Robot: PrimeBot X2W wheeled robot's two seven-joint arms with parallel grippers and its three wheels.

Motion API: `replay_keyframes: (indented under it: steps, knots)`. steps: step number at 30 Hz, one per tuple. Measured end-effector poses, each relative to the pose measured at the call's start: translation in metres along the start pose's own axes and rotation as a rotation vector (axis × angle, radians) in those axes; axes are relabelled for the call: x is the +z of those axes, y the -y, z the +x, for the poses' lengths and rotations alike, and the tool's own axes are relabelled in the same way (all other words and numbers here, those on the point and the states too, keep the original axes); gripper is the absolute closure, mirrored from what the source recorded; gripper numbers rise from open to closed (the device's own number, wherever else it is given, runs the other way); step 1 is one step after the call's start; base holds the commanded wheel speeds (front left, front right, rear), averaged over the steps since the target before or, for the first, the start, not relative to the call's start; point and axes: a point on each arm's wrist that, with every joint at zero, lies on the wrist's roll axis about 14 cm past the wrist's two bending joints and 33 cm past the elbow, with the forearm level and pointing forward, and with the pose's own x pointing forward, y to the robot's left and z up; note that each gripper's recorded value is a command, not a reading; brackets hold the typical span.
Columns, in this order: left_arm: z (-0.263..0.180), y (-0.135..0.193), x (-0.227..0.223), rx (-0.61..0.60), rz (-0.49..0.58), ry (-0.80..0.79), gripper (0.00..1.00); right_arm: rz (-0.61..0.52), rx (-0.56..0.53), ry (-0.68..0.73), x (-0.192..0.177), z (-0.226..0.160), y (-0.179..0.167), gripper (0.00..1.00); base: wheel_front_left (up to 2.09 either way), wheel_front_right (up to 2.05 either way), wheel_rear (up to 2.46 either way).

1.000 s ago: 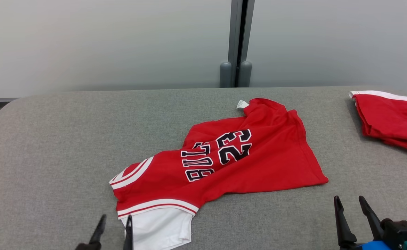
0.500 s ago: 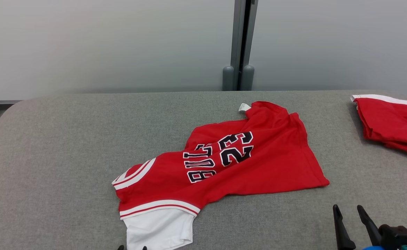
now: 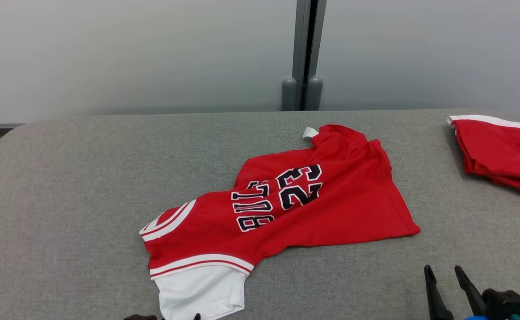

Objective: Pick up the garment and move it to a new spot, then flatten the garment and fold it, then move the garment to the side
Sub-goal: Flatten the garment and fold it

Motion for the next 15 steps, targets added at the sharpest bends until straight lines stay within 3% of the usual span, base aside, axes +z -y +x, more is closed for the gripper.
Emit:
replay_keyframes:
  steps: [7,9,15]
  knots:
    - [0.009,0.004,0.004,-0.018,0.002,-0.002,0.00,0.007,0.000,-0.014,-0.004,0.002,0.000,0.00,0.00,0.00,0.00]
    - [0.012,0.004,0.003,-0.022,0.005,-0.009,1.00,0.006,0.000,-0.014,-0.004,0.004,0.001,0.00,0.00,0.00,0.00]
    - [0.014,0.004,0.007,-0.024,0.004,0.016,1.00,0.010,-0.004,-0.017,-0.003,0.010,0.003,0.00,0.00,0.00,0.00]
